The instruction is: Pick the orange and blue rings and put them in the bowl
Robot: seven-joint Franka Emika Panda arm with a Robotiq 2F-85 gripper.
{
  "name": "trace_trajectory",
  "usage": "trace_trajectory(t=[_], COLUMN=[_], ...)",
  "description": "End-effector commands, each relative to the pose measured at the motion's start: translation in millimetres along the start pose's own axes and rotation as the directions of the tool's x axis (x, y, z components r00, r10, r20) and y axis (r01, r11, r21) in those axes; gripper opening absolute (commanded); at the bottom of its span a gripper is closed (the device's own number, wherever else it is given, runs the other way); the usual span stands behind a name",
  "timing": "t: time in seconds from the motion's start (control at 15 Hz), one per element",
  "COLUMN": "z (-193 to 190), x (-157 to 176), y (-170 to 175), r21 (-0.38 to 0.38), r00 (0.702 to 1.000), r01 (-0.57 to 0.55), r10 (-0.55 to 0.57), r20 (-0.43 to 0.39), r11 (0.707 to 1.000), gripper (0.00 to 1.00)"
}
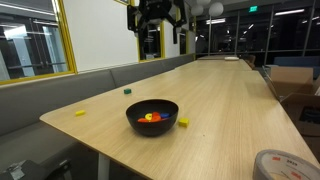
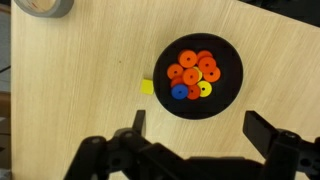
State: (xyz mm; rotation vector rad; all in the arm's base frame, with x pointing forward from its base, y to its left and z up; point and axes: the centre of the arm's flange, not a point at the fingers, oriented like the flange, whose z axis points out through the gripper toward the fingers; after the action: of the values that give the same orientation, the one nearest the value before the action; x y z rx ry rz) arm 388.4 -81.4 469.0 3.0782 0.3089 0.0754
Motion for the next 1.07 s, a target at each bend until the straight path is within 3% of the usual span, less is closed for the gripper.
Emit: trace_trajectory(t=[0.0,0.27,0.53,0.73,1.0], z=[-25.5,-24.2,-17.0,-12.3,-2.4], x=[-19.8,-27.4,-36.5,-43.8,-38.5], y=[-13.7,-10.8,4.8,7.1,6.0], r21=[-0.047,-0.004,0.083,0.08,0.072], r00=[0.997,0.994,0.99,0.983,0.988], r01=[-0.072,-0.095,-0.144,-0.181,-0.147], r10=[0.07,0.094,0.143,0.176,0.143], r20=[-0.038,-0.062,0.018,0.057,0.058], r11=[0.996,0.995,0.986,0.98,0.986], gripper=[1.0,1.0,1.0,1.0,1.0])
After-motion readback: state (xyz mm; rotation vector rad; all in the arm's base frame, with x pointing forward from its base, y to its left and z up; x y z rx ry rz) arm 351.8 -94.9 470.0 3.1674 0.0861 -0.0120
